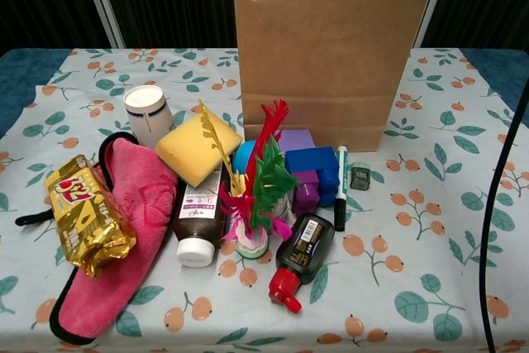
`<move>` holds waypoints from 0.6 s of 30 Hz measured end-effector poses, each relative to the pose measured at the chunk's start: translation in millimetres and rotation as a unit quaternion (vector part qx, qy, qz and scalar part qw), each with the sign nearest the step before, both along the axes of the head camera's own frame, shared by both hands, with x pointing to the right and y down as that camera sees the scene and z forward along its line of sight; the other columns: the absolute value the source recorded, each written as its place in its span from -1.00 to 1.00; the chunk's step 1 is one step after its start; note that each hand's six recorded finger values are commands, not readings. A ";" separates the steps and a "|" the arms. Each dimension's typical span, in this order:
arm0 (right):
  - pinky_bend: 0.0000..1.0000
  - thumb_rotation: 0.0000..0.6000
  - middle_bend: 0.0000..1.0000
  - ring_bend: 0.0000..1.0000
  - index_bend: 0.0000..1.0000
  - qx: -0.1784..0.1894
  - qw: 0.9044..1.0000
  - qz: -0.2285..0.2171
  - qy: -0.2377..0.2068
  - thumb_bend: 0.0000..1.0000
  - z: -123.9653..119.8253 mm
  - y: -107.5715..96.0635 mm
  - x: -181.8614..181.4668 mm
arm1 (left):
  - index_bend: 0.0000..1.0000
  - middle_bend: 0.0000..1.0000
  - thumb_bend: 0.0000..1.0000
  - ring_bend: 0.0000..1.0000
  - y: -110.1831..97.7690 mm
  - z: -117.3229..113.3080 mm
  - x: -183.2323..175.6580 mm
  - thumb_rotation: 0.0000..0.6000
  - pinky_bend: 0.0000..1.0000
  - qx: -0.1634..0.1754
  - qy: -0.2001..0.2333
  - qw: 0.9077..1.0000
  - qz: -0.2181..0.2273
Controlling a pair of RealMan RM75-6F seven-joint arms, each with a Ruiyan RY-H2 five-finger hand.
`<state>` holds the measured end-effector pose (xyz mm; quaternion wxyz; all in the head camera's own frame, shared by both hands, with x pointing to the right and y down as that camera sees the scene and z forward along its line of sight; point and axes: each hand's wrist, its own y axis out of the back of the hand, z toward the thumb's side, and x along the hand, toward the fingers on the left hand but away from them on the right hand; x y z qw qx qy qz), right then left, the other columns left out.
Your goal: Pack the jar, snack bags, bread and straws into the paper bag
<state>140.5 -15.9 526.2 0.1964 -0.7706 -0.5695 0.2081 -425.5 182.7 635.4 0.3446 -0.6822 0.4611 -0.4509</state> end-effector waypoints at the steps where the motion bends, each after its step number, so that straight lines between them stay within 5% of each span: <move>1: -0.56 1.00 0.08 -0.21 0.23 -0.004 1.000 0.001 0.001 -0.64 3.5 0.2 1.8 | -0.83 -0.74 -0.94 -0.93 0.4 0.5 0.2 1.00 -0.69 0.000 0.000 1.000 0.001; 18: -0.56 1.00 0.03 -0.22 0.22 -0.067 0.997 0.015 0.042 -0.66 64.2 16.1 37.3 | -0.83 -0.74 -0.94 -0.93 2.8 0.0 -0.8 1.00 -0.69 -0.002 -0.004 1.000 0.003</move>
